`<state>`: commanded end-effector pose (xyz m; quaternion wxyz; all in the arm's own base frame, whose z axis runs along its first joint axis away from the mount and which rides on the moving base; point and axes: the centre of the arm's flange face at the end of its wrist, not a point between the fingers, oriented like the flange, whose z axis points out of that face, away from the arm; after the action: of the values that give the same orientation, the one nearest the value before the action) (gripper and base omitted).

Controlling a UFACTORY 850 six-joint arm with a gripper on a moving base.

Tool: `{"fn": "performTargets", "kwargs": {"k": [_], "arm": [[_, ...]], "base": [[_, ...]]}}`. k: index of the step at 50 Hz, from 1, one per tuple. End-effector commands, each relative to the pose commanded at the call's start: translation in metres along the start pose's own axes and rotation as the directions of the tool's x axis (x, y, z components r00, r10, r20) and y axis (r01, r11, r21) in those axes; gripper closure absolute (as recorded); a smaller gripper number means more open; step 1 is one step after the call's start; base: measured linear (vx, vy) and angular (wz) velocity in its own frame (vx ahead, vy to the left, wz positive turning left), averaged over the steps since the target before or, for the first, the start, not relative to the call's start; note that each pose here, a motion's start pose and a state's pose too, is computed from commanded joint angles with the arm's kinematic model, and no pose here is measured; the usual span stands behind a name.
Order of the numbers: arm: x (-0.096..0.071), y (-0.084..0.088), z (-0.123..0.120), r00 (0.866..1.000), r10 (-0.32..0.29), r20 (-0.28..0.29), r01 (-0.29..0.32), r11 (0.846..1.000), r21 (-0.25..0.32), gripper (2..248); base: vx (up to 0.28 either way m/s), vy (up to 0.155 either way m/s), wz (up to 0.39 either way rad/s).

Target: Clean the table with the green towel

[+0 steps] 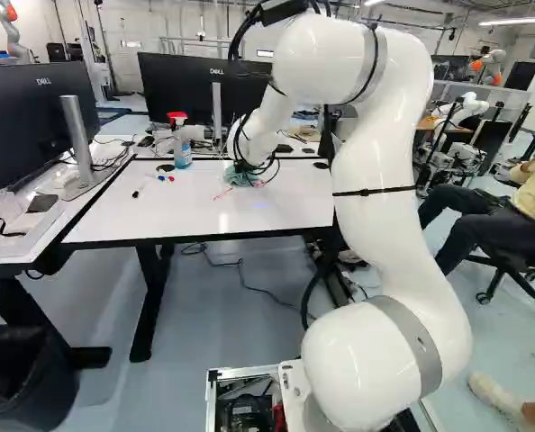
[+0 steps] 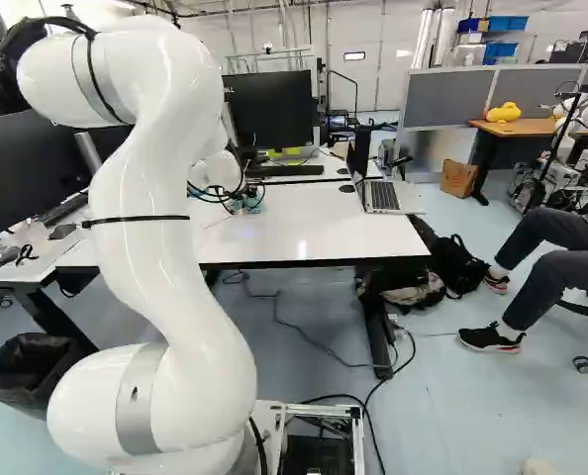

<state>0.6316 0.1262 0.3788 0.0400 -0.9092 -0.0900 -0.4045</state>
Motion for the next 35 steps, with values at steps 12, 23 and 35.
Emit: {"fn": "performTargets", "kwargs": {"k": [12, 23, 35], "arm": [[-0.009, 0.014, -0.012, 1.0, 0.016, 0.011, -0.015, 1.0, -0.017, 185], [-0.012, 0.032, -0.017, 0.999, 0.035, 0.014, -0.035, 0.999, -0.038, 185], [-0.015, 0.052, -0.02, 0.998, 0.057, 0.016, -0.056, 0.996, -0.062, 185]], "base": [[0.0, 0.0, 0.0], [0.0, 0.0, 0.0], [0.0, 0.0, 0.0]]}}
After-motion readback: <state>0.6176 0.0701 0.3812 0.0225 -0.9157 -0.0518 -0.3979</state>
